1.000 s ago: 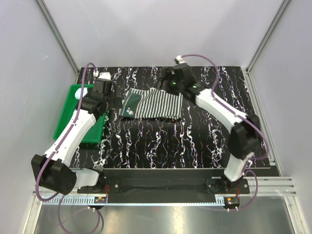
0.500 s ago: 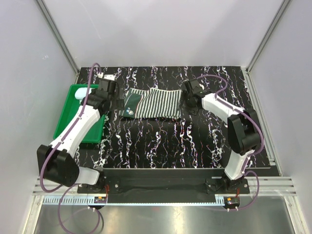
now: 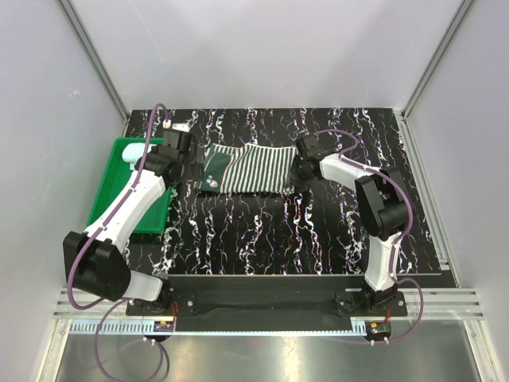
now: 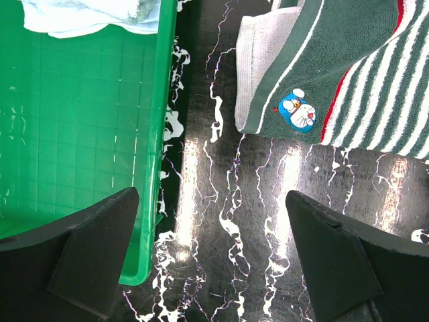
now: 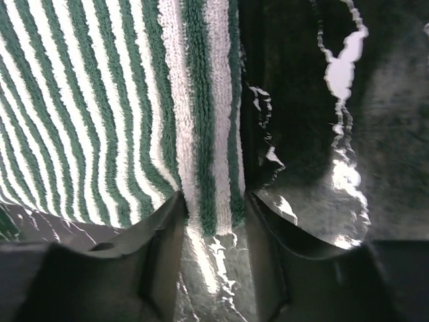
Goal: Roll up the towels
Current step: Fold the towel
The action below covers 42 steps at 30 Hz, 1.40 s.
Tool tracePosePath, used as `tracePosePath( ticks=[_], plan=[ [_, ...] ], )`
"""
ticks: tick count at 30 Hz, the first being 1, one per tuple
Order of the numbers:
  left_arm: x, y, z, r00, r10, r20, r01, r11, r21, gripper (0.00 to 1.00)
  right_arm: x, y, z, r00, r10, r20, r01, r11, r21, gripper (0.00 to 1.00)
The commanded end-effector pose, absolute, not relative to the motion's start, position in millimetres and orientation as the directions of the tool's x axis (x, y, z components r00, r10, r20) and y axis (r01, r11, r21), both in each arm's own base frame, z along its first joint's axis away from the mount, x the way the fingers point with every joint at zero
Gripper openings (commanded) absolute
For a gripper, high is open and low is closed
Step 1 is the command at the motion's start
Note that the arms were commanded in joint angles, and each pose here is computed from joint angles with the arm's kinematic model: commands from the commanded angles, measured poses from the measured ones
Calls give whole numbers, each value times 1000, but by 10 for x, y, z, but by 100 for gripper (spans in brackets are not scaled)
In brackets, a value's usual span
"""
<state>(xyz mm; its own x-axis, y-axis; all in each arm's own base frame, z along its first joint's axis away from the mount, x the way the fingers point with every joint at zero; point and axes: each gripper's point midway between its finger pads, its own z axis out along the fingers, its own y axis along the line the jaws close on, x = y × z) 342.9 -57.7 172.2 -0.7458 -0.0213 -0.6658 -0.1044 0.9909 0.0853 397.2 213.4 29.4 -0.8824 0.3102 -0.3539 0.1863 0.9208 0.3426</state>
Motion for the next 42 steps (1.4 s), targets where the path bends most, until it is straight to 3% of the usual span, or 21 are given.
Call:
tracePosePath(
  ticks=[1,2,6,12,15,21,28,35,42],
  plan=[
    [3496,-592,1793,-730,-3,-683,-93,991,95,99,4067,2280,300,-879,314,-359,158,902,402,39],
    [3499,-593,1782,-733,-2,-680,-92,991,96,99,4058,2297,276,-880,315,-355,155,898,412,35],
    [3493,-633,1737,-743,9,-669,-79,992,101,99,3880,2164,132,-888,322,-329,182,902,393,0],
    [3248,-947,1663,-786,6,-619,-37,998,56,95,3396,1751,211,-895,318,-313,217,923,318,0],
    [3030,-1075,1439,-818,-69,-572,-52,998,-45,97,3056,1543,275,-893,341,-295,258,923,286,0],
    [3029,-1540,979,-838,-176,-517,-21,957,-290,98,2528,1456,319,-897,369,-243,281,901,331,0],
    [3237,-1955,665,-847,-283,-450,-57,890,-453,95,2361,1353,354,-903,346,-253,264,914,308,0],
    [3432,-2003,522,-827,-332,-453,-118,891,-439,95,2331,1348,344,-905,340,-254,257,915,311,0],
    [3582,-2111,438,-836,-345,-427,-136,884,-448,84,2302,1355,240,-911,336,-238,258,916,307,0]
  ],
)
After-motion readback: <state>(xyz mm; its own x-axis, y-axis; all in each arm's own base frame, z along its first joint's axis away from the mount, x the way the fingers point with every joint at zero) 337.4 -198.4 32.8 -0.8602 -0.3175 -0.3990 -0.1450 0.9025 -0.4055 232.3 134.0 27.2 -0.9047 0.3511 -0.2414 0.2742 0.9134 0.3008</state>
